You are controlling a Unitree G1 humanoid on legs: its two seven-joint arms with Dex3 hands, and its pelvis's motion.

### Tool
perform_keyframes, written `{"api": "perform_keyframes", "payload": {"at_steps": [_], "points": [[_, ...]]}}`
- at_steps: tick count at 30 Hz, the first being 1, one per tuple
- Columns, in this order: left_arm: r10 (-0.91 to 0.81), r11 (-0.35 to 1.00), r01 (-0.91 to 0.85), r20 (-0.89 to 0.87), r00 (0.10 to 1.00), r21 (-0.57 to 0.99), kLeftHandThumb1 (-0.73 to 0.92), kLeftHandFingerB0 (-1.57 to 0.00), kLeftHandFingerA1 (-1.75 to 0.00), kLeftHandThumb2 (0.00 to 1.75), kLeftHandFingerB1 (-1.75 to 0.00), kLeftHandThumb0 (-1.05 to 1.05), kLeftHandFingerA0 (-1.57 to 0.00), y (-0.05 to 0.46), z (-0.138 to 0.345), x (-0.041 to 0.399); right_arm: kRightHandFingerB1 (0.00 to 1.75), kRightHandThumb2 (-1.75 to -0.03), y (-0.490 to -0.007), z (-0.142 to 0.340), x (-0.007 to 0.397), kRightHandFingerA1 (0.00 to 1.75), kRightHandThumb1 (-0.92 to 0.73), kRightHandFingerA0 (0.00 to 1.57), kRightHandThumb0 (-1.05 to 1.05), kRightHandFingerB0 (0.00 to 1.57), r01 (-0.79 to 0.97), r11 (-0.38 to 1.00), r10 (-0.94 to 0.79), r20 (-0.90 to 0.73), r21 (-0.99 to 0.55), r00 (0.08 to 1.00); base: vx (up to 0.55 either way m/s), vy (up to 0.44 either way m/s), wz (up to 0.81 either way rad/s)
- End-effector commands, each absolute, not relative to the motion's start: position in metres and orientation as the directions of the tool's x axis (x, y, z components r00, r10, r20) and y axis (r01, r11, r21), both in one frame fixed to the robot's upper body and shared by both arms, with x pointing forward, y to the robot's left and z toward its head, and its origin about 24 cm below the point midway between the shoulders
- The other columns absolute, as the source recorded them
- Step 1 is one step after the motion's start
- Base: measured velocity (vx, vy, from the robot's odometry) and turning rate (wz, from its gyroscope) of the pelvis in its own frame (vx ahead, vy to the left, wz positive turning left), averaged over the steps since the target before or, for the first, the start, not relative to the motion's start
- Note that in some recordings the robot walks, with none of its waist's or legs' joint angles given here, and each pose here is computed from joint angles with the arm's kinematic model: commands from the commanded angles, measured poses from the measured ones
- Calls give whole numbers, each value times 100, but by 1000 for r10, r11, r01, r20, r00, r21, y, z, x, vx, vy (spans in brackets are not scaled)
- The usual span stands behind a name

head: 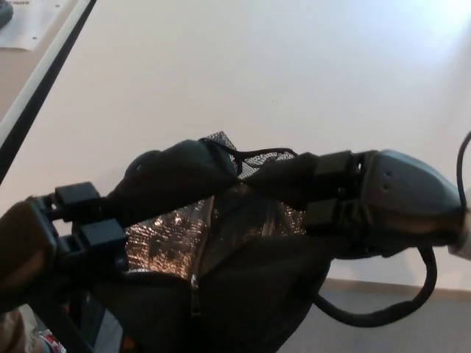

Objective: A lunch bag is kept on the middle of the desk and the robot uses both its hands to grab the opening of the bag from the left and right and moves its hands away from each other to spread the bag open

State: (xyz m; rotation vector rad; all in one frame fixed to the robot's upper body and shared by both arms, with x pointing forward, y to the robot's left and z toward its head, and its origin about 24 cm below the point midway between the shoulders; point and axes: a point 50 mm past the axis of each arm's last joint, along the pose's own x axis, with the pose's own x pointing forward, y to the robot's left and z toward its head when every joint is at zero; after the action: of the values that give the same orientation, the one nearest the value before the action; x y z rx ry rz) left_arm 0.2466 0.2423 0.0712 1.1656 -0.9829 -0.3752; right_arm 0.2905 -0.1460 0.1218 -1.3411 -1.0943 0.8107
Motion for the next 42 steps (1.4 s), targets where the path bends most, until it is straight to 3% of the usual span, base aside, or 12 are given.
{"api": "perform_keyframes", "payload": {"at_steps": [1, 7, 19, 21, 27, 35, 36, 38, 39, 40, 41, 42], "points": [[-399, 358, -256, 395, 828, 898, 43, -88, -175, 126, -157, -24, -101, 320, 50, 203, 172, -73, -254, 83, 266, 175, -60, 91, -31, 78, 247, 135, 780, 257, -960, 570, 0, 0, 0], [-387, 390, -223, 379, 841, 893, 46, -91, -173, 126, -151, -25, -100, 317, 40, 191, 167, -75, -269, 50, 255, 174, -62, 92, -33, 81, 252, 112, 707, 255, -961, 659, 0, 0, 0], [-437, 399, -224, 400, 806, 889, 45, -93, -172, 127, -148, -21, -103, 306, 46, 200, 156, -67, -240, 60, 285, 167, -63, 92, -33, 81, 347, 84, 800, 271, -934, 536, 0, 0, 0], [-504, 385, -283, 457, 733, 878, 42, -97, -168, 128, -147, -23, -104, 294, 69, 226, 140, -69, -215, 77, 303, 157, -57, 99, -32, 89, 356, 109, 831, 281, -928, 479, 0, 0, 0], [-645, 373, -451, 576, 502, 811, 22, -91, -168, 118, -155, -13, -99, 245, 147, 291, 161, -64, -137, 138, 345, 172, -59, 85, -29, 72, 408, 194, 872, 347, -892, 345, 0, 0, 0], [-718, 407, -615, 653, 241, 675, 24, -82, -167, 123, -156, -17, -99, 199, 223, 324, 158, -66, -84, 209, 376, 172, -44, 84, -13, 73, 460, 280, 802, 469, -842, 370, 0, 0, 0], [-727, 422, -633, 659, 190, 649, 47, -96, -117, 69, -84, -20, -111, 191, 234, 324, 93, -58, -80, 223, 379, 157, -48, 85, -26, 87, 492, 286, 784, 496, -822, 373, 0, 0, 0], [-727, 445, -655, 673, 135, 611, 47, -95, -115, 70, -83, -17, -107, 183, 242, 323, 88, -59, -77, 236, 383, 151, -51, 79, -30, 80, 533, 267, 767, 512, -803, 388, 0, 0, 0], [-725, 456, -661, 679, 111, 595, 50, -91, -102, 64, -72, -16, -98, 179, 245, 322, 60, -58, -77, 241, 383, 124, -52, 66, -48, 52, 540, 259, 771, 509, -800, 384, 0, 0, 0], [-725, 473, -661, 684, 83, 582, 43, -68, -58, 83, -45, -6, -67, 175, 246, 321, 50, -84, -77, 247, 385, 82, -47, 66, -68, 36, 559, 239, 765, 509, -794, 396, 0, 0, 0], [-725, 492, -657, 687, 53, 571, 43, -68, -58, 83, -45, -6, -67, 171, 247, 320, 50, -84, -76, 252, 388, 82, -47, 66, -68, 36, 583, 210, 750, 512, -785, 418, 0, 0, 0], [-734, 481, -664, 677, 52, 573, 39, -57, -48, 92, -39, -6, -55, 170, 247, 319, 34, -57, -75, 254, 389, 62, -55, 64, -49, 42, 538, 246, 724, 522, -806, 452, 0, 0, 0]]}}
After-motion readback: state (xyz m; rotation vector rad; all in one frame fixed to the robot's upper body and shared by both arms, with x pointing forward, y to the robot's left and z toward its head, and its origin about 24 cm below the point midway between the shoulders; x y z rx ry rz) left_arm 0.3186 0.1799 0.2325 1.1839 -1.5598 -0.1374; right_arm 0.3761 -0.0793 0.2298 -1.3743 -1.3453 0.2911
